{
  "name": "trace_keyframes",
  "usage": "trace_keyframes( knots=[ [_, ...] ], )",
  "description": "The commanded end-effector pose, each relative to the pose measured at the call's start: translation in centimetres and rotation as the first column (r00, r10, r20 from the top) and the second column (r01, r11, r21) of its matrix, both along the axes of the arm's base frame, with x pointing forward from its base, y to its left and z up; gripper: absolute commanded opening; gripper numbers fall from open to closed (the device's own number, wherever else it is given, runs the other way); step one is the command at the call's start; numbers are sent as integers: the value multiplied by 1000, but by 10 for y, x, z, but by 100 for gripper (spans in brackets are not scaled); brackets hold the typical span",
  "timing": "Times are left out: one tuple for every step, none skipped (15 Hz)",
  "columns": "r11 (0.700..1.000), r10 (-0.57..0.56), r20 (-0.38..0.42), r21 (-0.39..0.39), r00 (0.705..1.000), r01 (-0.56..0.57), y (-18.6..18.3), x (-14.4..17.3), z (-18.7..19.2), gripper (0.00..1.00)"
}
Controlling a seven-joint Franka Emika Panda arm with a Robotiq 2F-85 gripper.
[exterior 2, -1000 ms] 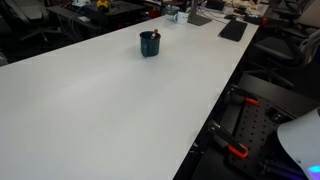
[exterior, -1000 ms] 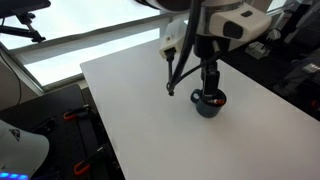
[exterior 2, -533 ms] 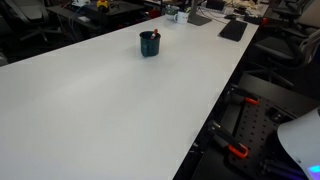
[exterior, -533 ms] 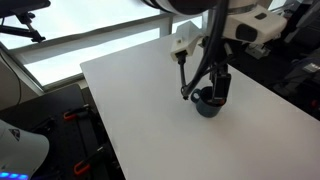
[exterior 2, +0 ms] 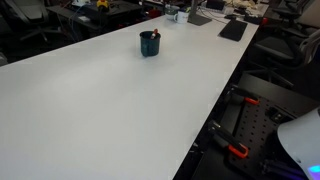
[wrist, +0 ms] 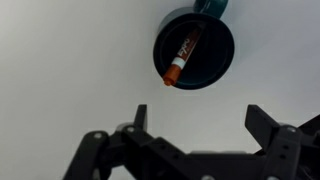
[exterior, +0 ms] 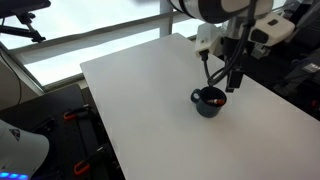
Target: Put the marker on the table.
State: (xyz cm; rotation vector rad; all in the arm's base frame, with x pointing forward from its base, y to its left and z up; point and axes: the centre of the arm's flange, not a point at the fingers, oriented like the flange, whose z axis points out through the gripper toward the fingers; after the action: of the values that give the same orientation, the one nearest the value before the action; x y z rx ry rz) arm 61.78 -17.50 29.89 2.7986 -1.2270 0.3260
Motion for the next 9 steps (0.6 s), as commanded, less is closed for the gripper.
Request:
trace_keyframes(
  knots=[
    [998,-24,-20,63,1000,26,11,34,-12,100],
    [995,-28,-38,92,999,32,12,37,-19,100],
    [992,-37,-56,116,998,43,12,40,-26,100],
    [989,-45,-77,140,996,56,12,40,-33,99],
    [985,-54,-95,160,994,68,11,40,-39,95],
    [982,-62,-109,172,992,80,9,39,-45,91],
    [979,-74,-121,179,990,95,6,38,-49,86],
    [977,-85,-129,184,988,108,3,38,-53,79],
    [975,-94,-138,188,986,119,-1,38,-57,84]
  ],
)
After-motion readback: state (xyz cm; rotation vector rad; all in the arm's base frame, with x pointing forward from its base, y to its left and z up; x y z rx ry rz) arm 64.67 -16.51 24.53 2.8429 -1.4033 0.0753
